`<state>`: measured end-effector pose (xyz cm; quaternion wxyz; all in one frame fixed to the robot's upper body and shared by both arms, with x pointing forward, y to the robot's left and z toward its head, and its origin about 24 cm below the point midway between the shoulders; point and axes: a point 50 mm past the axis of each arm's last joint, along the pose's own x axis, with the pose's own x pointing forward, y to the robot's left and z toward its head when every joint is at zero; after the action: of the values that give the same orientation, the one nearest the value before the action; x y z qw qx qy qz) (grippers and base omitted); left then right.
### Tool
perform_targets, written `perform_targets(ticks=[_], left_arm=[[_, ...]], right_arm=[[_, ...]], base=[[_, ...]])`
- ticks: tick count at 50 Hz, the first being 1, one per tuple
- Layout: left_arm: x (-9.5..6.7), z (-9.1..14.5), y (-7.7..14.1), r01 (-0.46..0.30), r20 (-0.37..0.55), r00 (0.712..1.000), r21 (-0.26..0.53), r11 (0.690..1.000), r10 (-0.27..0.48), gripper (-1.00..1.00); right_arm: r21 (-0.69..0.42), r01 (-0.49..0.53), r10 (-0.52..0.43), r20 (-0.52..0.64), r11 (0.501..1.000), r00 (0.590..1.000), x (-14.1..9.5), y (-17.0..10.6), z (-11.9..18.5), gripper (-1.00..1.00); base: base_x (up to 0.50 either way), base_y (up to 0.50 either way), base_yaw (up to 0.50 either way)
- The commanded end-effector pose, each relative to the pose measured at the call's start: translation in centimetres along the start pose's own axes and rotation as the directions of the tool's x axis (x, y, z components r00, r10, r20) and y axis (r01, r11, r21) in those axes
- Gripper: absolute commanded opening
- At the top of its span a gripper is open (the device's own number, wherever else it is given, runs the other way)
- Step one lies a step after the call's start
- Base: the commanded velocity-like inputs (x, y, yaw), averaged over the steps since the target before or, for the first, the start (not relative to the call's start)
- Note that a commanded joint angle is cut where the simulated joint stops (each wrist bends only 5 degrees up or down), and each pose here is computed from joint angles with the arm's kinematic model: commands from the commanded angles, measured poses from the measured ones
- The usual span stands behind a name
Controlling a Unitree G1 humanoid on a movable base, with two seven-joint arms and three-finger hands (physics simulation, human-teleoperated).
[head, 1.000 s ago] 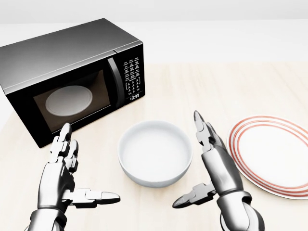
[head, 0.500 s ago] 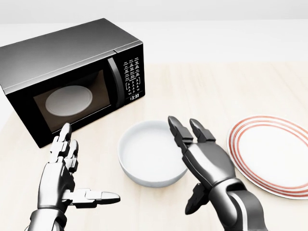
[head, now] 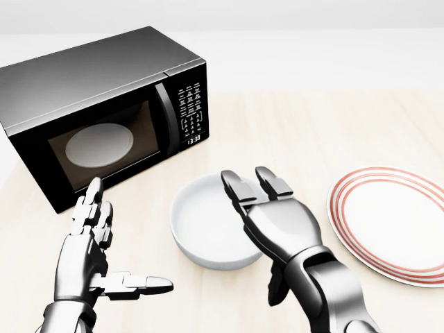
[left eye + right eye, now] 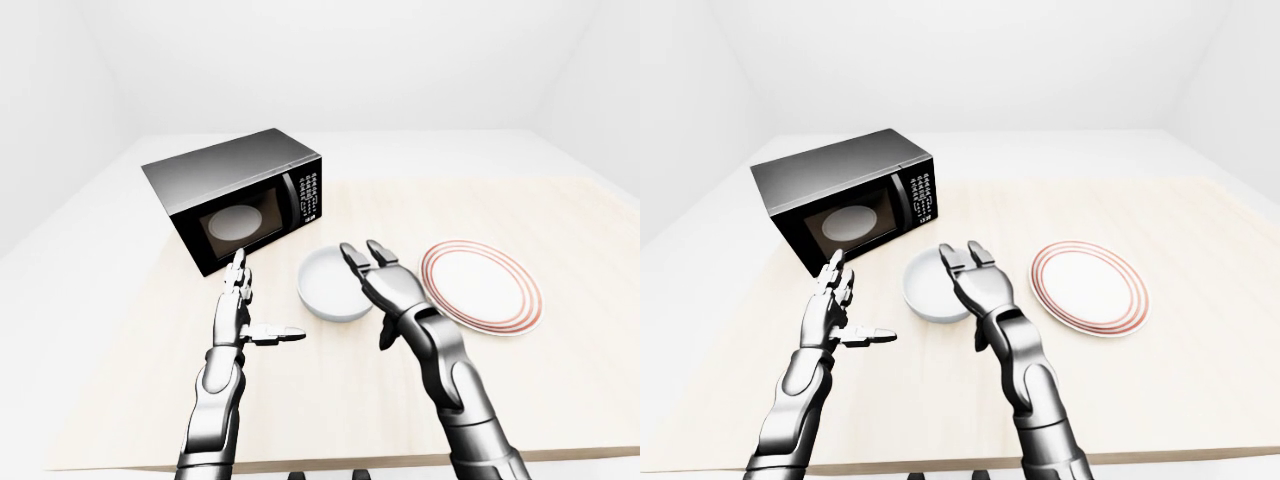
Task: Pick up the white bowl and put it on the plate.
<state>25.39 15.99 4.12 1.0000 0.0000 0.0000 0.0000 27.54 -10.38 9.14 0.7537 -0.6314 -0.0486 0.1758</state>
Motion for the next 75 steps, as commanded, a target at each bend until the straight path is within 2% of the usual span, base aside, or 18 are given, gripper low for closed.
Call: perform_targets(ticks=[1,28,75], left_arm=[[0.0,0.0,0.0,0.0,0.0,1.0,0.0,1.0,0.0,1.0],[0.0,0.0,0.0,0.0,0.0,1.0,0.0,1.0,0.0,1.0],[0.0,0.0,0.0,0.0,0.0,1.0,0.0,1.0,0.0,1.0]], right_arm=[[-0.052,-0.041,0.042,0.016,0.998,0.999,0.0,0.1,0.8,1.0],[-0.109,-0.195,0.198,0.01,0.975,0.98,-0.4,1.9,1.7,1.0],[-0.113,-0.233,0.235,0.004,0.966,0.972,1.4,3.1,1.4,1.0]], base=[[0.0,0.0,0.0],[0.0,0.0,0.0],[0.0,0.0,0.0]])
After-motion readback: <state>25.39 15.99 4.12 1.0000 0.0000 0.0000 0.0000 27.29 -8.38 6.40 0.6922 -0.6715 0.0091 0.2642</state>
